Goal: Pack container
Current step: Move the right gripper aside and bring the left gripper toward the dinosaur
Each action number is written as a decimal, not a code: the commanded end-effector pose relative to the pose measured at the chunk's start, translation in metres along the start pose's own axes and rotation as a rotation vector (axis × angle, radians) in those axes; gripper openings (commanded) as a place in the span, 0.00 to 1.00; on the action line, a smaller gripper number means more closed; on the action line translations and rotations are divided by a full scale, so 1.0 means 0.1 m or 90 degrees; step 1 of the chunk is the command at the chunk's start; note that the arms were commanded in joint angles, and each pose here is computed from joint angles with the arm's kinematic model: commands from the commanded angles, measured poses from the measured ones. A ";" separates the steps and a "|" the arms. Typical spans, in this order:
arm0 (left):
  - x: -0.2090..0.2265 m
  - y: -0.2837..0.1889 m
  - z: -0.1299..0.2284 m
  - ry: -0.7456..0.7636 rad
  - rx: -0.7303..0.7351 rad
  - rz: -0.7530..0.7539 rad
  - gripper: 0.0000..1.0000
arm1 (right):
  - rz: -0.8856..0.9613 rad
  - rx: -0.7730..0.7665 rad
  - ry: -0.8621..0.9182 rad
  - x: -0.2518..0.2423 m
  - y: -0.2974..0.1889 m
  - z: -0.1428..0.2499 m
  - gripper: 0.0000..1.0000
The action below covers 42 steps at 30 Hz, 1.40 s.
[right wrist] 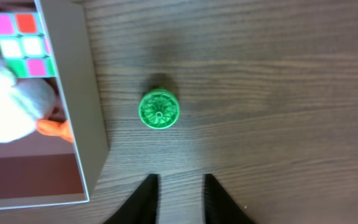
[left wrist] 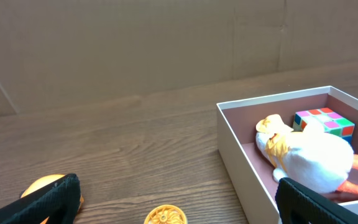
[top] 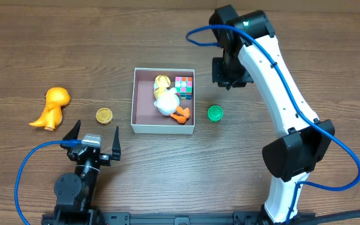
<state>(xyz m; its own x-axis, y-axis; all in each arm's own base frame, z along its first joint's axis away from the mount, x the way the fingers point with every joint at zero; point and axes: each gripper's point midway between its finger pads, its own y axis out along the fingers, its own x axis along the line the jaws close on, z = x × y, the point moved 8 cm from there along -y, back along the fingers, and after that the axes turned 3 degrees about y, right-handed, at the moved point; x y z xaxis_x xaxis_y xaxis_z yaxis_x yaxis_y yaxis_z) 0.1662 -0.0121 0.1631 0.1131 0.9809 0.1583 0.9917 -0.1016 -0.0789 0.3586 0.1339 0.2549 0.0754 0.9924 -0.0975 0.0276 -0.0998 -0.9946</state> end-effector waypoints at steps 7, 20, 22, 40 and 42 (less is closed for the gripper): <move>0.02 0.00 0.01 0.009 -0.001 -0.013 1.00 | 0.013 0.025 0.031 -0.19 0.34 -0.09 1.00; 0.02 0.00 0.01 0.009 -0.001 -0.013 1.00 | -0.017 -0.036 0.092 -0.41 0.57 -0.40 1.00; 0.02 0.00 0.01 0.009 -0.001 -0.013 1.00 | -0.015 -0.032 0.099 -0.44 0.72 -0.40 1.00; 0.00 0.00 -0.03 -0.196 -0.018 0.012 1.00 | -0.021 -0.048 0.077 -0.43 0.88 -0.44 1.00; -0.05 -0.01 -0.12 -0.199 -0.050 0.053 1.00 | -0.021 -0.049 0.077 -0.43 0.88 -0.45 1.00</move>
<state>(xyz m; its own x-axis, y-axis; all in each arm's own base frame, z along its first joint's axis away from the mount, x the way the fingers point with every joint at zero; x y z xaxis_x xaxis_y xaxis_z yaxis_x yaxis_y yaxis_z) 0.1663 -0.0132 0.1663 0.1132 0.9934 -0.0195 0.9918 -0.1141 -0.0583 0.4011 0.0791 0.1728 0.1982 0.9784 -0.0582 0.0995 -0.0791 -0.9919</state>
